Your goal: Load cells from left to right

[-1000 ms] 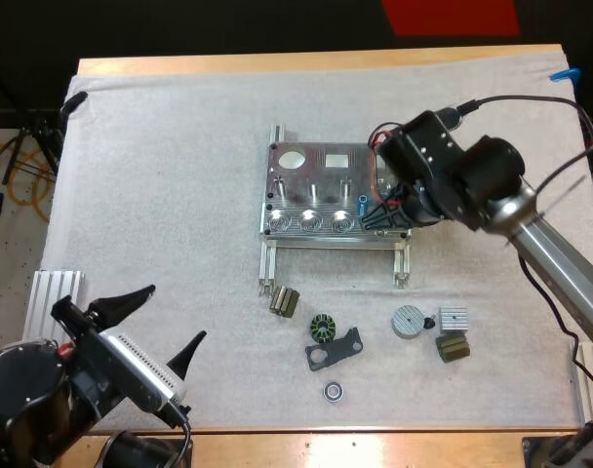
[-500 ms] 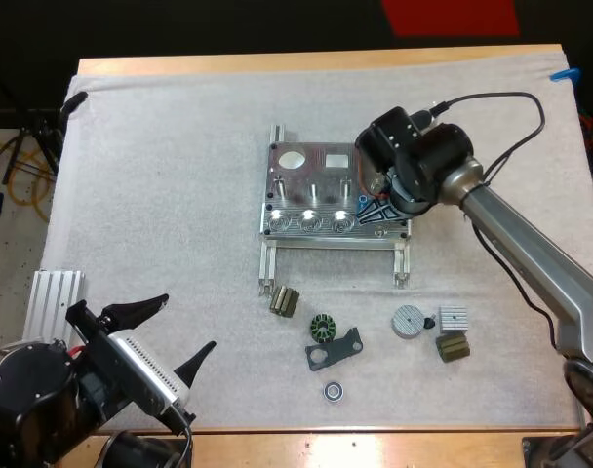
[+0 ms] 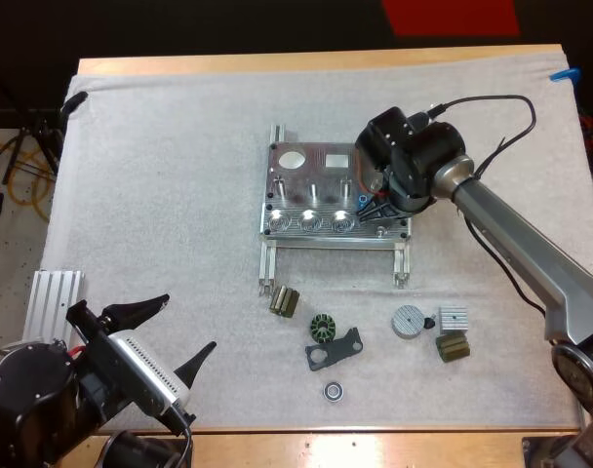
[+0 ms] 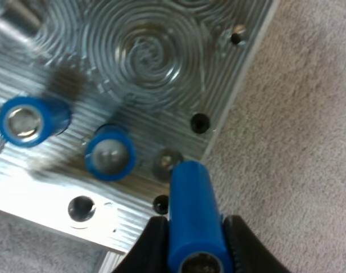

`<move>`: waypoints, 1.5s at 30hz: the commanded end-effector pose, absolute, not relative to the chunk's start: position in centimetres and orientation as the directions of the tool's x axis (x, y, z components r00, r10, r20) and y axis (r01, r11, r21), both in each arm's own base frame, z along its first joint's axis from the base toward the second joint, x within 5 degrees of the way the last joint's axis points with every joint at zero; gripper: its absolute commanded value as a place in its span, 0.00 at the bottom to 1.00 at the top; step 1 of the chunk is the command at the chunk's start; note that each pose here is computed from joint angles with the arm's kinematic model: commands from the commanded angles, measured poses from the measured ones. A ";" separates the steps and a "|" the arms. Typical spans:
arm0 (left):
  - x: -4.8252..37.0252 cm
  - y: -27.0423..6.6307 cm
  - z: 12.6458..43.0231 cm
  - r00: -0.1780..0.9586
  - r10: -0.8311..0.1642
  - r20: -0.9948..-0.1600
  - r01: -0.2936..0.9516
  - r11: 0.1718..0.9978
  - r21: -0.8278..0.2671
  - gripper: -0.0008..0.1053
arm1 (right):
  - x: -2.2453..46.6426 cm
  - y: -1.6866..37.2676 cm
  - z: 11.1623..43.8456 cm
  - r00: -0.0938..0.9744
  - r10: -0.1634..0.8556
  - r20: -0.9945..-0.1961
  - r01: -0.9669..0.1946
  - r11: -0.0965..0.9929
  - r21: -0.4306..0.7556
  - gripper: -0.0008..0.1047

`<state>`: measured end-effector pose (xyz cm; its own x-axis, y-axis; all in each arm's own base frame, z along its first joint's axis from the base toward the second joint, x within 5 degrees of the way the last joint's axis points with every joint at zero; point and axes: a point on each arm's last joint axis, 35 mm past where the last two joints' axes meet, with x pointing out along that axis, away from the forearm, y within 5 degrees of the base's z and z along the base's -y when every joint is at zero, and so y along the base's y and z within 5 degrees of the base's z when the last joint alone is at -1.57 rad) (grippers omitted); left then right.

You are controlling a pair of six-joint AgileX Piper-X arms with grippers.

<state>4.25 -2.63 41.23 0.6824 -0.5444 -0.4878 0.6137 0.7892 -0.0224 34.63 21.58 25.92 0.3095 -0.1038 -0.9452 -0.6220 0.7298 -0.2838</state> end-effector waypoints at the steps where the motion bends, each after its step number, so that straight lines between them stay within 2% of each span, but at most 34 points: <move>1: 4.1 -2.6 41.4 0.688 -0.552 -0.471 0.613 0.790 -0.030 0.64 | 35.0 21.1 26.7 0.327 -0.091 -0.941 -0.612 0.738 -0.284 0.01; 11: 4.1 -2.6 41.4 0.688 -0.552 -0.471 0.613 0.789 -0.028 0.64 | 35.6 20.7 26.7 0.299 -0.011 -0.954 -0.646 0.734 -0.211 0.01; 21: 4.1 -2.6 41.4 0.688 -0.552 -0.471 0.613 0.789 -0.028 0.64 | 35.8 20.7 26.4 0.301 -0.005 -0.954 -0.654 0.726 -0.210 0.01; 27: 4.1 -2.6 41.4 0.688 -0.552 -0.471 0.613 0.789 -0.028 0.64 | 35.8 20.8 25.0 0.239 -0.032 -0.971 -0.675 0.713 -0.189 0.01; 45: 4.2 -2.6 41.3 0.691 -0.542 -0.479 0.606 0.795 -0.025 0.64 | 36.2 21.1 23.8 0.223 -0.018 -0.975 -0.680 0.714 -0.169 0.01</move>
<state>4.28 -2.64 41.16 0.6813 -0.5440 -0.4897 0.6136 0.7893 -0.0231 35.92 21.18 23.83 0.2218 -0.0319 -0.9746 -0.6769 0.7144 -0.1774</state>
